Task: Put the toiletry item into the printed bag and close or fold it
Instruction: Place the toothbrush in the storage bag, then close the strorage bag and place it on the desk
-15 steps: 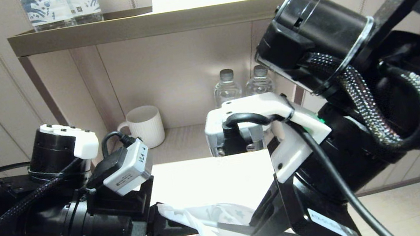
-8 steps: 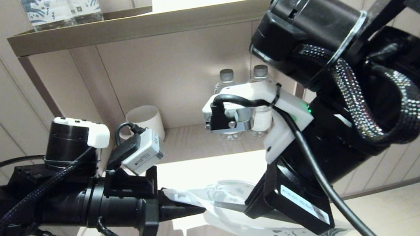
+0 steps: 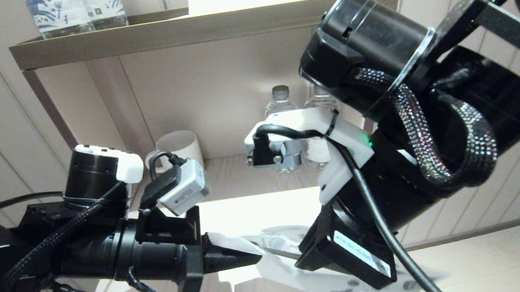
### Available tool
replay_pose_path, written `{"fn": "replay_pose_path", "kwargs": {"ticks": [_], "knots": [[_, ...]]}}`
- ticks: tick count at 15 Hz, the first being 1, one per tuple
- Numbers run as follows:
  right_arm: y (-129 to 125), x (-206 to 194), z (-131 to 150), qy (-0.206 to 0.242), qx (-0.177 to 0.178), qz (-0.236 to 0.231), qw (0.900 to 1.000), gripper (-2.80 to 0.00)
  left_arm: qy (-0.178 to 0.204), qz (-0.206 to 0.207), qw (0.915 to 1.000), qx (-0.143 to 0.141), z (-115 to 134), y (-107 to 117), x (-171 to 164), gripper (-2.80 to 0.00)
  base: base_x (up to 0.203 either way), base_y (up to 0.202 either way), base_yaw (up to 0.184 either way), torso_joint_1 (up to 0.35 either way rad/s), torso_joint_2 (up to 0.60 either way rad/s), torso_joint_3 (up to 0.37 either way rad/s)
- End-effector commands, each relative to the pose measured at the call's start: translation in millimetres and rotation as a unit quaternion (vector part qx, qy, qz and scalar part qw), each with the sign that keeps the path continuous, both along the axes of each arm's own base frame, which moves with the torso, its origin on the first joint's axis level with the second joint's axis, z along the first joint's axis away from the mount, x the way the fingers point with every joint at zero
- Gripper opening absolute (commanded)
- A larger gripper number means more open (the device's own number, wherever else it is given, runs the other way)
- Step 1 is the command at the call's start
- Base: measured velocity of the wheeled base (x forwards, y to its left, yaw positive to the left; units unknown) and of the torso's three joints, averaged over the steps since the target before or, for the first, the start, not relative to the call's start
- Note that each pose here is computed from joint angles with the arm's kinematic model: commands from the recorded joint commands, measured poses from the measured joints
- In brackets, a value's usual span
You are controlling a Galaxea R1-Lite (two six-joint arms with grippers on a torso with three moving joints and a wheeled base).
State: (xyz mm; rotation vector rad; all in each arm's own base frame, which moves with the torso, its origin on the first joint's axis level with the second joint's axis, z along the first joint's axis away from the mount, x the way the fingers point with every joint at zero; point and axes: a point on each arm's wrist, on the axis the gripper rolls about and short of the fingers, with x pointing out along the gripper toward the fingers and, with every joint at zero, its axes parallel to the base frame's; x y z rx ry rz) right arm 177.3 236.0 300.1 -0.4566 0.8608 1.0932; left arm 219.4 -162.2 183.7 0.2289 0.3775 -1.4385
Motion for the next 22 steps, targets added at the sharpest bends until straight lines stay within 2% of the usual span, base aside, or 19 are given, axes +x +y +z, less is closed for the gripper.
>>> {"fn": "replay_pose_path", "kwargs": {"ticks": [1,5,11,14,19,22], "knots": [[0.1,0.0,-1.6,0.004,-0.006,0.001,1.0,-2.8,-0.002,-0.001,1.0,-0.002,0.5,0.8,-0.3,-2.8,0.0,0.0,0.0,0.0,0.0,0.0],[-4.3,-2.7,5.0,-0.005,0.003,0.0,1.0,-2.8,0.0,-0.002,1.0,0.0,-1.2,0.4,0.2,-2.8,0.0,0.0,0.0,0.0,0.0,0.0],[-28.5,-22.0,27.8,-0.035,0.027,-0.006,0.999,-2.8,0.005,-0.001,1.0,0.003,-4.1,-0.9,2.2,-2.8,0.0,0.0,0.0,0.0,0.0,0.0],[-30.1,-22.7,23.1,-0.028,0.018,-0.006,0.999,-2.8,0.003,-0.002,1.0,0.002,-3.2,-0.3,1.3,-2.8,0.0,0.0,0.0,0.0,0.0,0.0],[-37.7,-28.1,27.4,-0.049,0.014,-0.022,0.998,-2.8,0.005,0.001,1.0,-0.002,0.4,0.3,0.4,-2.8,0.0,0.0,0.0,0.0,0.0,0.0],[-30.1,-24.7,31.4,-0.063,0.035,-0.021,0.997,-2.8,0.028,0.014,0.9995,-0.005,4.4,-1.3,3.1,-2.8,0.0,0.0,0.0,0.0,0.0,0.0]]}}
